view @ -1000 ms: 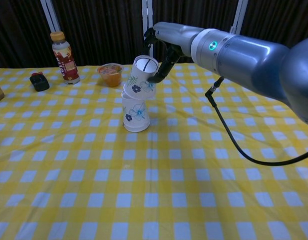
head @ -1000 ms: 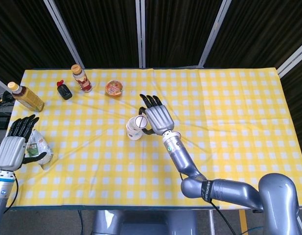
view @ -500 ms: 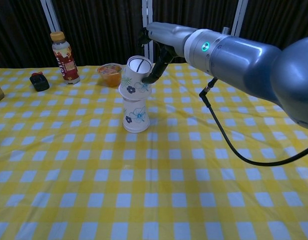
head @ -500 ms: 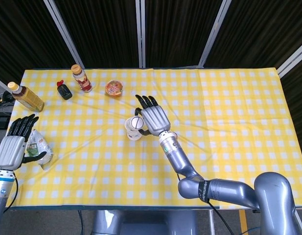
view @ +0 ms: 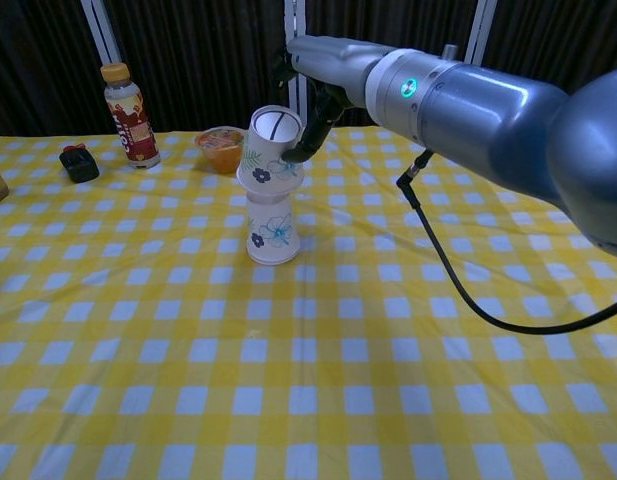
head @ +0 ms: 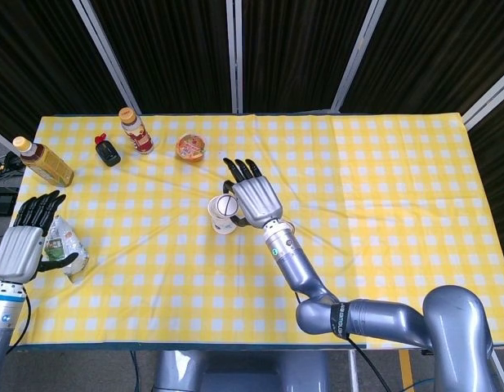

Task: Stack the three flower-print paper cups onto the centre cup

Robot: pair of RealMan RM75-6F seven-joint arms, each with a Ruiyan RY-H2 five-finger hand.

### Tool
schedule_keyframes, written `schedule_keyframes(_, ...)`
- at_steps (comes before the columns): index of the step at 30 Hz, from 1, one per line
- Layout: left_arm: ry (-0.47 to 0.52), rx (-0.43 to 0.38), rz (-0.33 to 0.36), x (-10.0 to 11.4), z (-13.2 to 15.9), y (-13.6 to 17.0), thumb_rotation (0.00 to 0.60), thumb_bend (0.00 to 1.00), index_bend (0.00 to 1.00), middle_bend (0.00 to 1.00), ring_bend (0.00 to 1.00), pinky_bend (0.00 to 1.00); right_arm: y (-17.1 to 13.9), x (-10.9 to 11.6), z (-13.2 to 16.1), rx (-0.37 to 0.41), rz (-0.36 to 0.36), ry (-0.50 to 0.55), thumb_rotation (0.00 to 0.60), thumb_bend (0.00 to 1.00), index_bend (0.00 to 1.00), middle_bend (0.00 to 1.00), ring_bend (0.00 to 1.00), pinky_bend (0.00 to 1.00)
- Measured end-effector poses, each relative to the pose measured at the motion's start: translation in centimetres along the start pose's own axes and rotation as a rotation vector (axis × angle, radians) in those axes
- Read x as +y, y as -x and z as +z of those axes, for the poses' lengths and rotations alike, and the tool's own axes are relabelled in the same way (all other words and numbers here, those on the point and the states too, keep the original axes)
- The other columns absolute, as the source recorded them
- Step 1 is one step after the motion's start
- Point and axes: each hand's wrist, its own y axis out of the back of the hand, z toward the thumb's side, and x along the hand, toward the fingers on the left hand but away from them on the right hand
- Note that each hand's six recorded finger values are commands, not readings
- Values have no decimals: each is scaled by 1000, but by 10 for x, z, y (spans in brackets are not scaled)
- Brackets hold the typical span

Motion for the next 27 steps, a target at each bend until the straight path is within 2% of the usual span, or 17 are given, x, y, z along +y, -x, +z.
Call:
schedule_keyframes(9, 5, -1, 6, 2, 1, 1, 600, 122, 0, 0, 0, 0, -12, 2, 1, -3, 11, -29, 600, 155, 470, 25, 0, 1)
schedule_keyframes(23, 10, -1, 7, 4, 0, 1, 600, 123, 0, 0, 0, 0, -6, -16, -6, -34, 42, -25, 600, 151, 470, 15, 0, 1)
schedule_keyframes(26, 15, 5, 14, 5, -2, 1, 600, 122, 0, 0, 0, 0, -5, -22, -4, -32, 52, -13, 600, 149, 440, 9, 0, 0)
schedule_keyframes(27, 14, 4, 12, 5, -2, 1, 600, 122, 0, 0, 0, 0, -5, -24, -3, -30, 52, -7, 600, 146, 400, 4, 0, 0)
